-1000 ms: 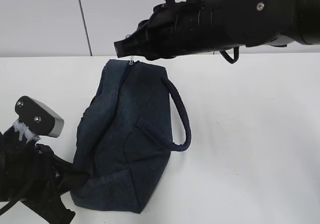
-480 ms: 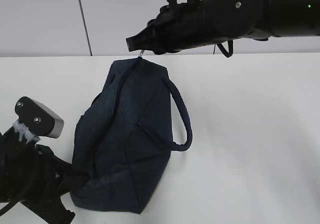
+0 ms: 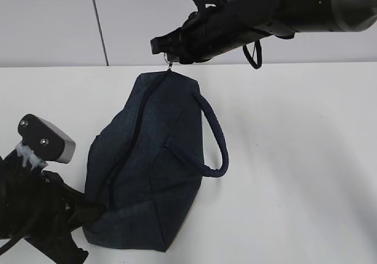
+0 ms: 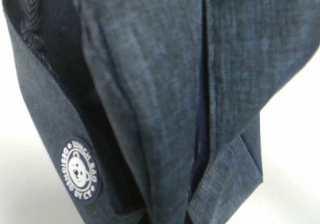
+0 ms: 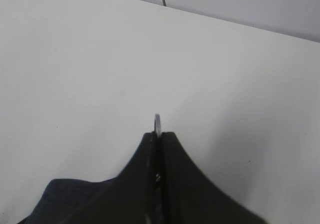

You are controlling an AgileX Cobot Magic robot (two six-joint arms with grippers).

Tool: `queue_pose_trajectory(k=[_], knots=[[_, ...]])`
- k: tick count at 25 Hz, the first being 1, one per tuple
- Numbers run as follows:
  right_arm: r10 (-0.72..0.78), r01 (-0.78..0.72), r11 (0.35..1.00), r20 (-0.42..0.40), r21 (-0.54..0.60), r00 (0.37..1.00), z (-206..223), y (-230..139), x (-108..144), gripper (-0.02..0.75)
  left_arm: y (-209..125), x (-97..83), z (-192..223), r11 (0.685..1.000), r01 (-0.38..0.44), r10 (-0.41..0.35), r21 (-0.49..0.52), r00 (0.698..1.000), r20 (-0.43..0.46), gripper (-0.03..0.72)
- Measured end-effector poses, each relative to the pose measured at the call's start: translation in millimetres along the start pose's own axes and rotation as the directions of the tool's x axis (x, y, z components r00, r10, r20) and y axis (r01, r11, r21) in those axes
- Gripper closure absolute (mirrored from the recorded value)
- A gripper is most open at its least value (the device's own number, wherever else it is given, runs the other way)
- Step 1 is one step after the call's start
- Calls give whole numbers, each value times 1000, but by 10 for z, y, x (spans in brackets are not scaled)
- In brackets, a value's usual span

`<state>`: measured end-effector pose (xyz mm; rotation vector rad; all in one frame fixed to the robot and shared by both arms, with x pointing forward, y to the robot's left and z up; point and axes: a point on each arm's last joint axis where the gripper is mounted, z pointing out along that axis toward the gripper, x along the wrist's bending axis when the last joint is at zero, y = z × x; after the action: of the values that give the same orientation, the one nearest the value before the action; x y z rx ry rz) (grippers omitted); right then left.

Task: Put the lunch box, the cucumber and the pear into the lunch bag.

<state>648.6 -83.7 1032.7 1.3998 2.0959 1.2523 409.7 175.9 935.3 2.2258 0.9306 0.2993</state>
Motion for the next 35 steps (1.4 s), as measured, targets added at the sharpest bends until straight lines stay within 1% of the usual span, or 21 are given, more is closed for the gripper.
queue_pose_trajectory(k=[4,7,11,20,27,32,33,34,35], knots=[[59,-58,998,-7,19,998,90,-7,-81,738,10,1,-19,1000,-2,2,-9,1000,-6,678],[152,-152,987,-4,44,988,154,-51,-246,738,24,4,-49,1000,-6,5,-21,1000,-15,678],[225,-225,971,-2,81,974,190,-108,-403,738,32,4,-70,999,-8,7,-31,1000,-20,678],[278,-273,954,-24,122,960,338,-151,-446,738,31,7,-70,1000,-8,7,-29,1000,-24,678],[334,-328,937,-34,121,942,327,-139,-496,738,31,7,-70,1000,-8,7,-29,1000,-24,678],[340,-334,935,-36,123,940,325,-139,-498,736,32,7,-70,1000,-4,3,-30,1000,-24,678],[337,-331,936,-37,125,941,324,-140,-501,727,32,7,-70,1000,-3,2,-31,1000,-24,678],[325,-318,940,-38,125,945,323,-140,-507,699,32,9,-70,1000,-1,0,-30,1000,-26,673],[310,-304,945,-35,119,950,319,-136,-530,649,20,8,-69,1000,0,0,-27,1000,-26,663]])
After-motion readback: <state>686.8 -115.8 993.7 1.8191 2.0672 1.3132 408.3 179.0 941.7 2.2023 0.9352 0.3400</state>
